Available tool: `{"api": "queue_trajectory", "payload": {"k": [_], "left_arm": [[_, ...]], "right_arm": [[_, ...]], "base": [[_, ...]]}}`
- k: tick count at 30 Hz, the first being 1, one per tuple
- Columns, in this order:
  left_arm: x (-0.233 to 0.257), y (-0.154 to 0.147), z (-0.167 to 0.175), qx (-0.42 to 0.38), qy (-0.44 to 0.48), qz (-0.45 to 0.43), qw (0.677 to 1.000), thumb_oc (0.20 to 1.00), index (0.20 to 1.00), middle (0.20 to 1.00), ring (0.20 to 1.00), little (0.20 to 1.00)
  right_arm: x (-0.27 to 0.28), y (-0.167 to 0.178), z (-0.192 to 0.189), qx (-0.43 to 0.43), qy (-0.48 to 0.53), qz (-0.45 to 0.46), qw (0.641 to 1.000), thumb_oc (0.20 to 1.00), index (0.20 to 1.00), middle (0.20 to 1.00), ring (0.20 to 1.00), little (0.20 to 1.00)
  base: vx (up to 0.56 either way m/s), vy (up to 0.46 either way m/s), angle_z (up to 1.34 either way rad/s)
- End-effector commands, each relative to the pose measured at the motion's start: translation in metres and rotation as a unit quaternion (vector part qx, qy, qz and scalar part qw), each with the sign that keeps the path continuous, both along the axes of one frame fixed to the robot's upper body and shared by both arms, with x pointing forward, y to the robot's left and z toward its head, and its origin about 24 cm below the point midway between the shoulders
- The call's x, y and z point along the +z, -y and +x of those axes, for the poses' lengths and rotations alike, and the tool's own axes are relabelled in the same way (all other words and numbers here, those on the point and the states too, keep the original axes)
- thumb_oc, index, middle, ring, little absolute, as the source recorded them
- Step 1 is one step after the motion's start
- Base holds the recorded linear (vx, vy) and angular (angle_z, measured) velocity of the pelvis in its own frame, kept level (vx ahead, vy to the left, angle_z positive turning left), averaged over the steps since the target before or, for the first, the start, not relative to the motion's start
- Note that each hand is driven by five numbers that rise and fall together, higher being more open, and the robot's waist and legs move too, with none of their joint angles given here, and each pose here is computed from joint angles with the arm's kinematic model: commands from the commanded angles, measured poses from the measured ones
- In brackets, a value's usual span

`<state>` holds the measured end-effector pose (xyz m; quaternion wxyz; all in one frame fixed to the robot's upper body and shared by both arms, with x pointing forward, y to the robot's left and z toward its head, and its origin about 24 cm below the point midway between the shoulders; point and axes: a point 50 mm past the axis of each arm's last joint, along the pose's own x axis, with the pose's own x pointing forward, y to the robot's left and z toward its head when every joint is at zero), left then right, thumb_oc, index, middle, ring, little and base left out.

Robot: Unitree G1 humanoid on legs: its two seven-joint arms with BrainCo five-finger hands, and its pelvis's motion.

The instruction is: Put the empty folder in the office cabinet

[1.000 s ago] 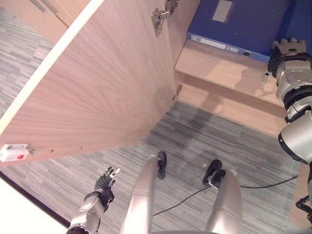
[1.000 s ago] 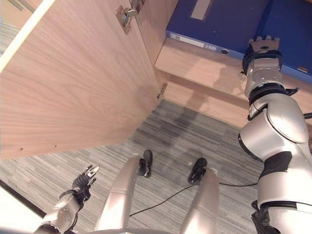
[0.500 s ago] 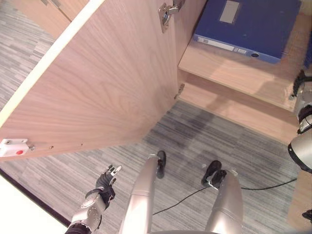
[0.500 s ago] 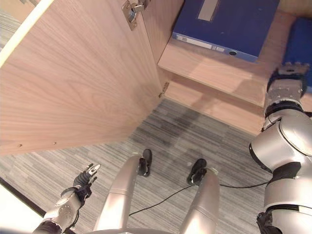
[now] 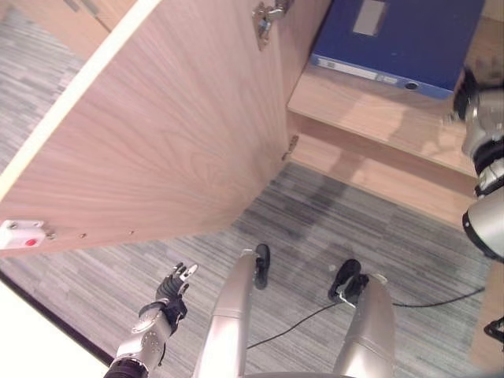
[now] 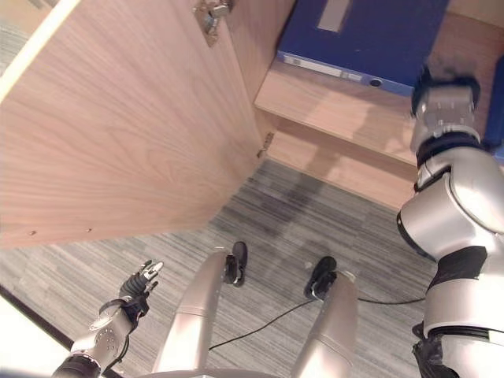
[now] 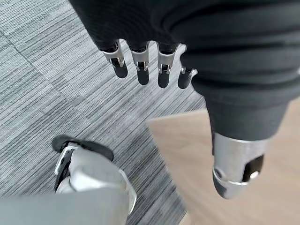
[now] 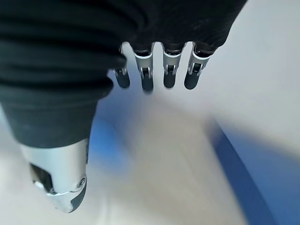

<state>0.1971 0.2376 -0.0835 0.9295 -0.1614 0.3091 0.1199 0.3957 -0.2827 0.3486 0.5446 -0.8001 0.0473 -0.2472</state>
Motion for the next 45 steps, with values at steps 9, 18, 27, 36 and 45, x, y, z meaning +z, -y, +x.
{"api": "queue_trajectory", "payload": {"k": [9, 18, 27, 36, 45], "left_arm": [[-0.005, -0.01, -0.015, 0.061, 0.015, 0.007, 0.998, 1.0, 1.0, 1.0, 1.0, 1.0], [-0.005, -0.01, -0.015, 0.049, 0.012, 0.016, 0.999, 1.0, 1.0, 1.0, 1.0, 1.0], [-0.002, 0.001, -0.011, 0.002, 0.016, 0.023, 1.0, 1.0, 1.0, 1.0, 1.0, 1.0], [-0.012, 0.015, -0.018, -0.031, -0.007, 0.025, 0.999, 1.0, 1.0, 1.0, 1.0, 1.0], [-0.037, 0.013, -0.045, -0.018, -0.083, 0.04, 0.996, 1.0, 1.0, 1.0, 1.0, 1.0]], "right_arm": [[-0.072, 0.011, -0.016, 0.126, 0.126, 0.007, 0.984, 1.0, 1.0, 1.0, 1.0, 1.0], [-0.095, -0.011, -0.003, 0.149, 0.14, 0.118, 0.972, 1.0, 1.0, 1.0, 1.0, 1.0], [-0.18, -0.031, 0.002, 0.13, 0.061, 0.196, 0.97, 1.0, 1.0, 1.0, 1.0, 1.0], [-0.269, -0.048, -0.017, 0.105, -0.057, 0.258, 0.959, 1.0, 1.0, 1.0, 1.0, 1.0], [-0.345, -0.062, -0.058, 0.088, -0.152, 0.313, 0.934, 1.0, 1.0, 1.0, 1.0, 1.0]], "base": [[0.0, 0.002, -0.1], [0.0, 0.0, 0.0], [-0.01, 0.001, -0.01], [0.01, -0.002, -0.01], [0.05, 0.016, 0.0]]}}
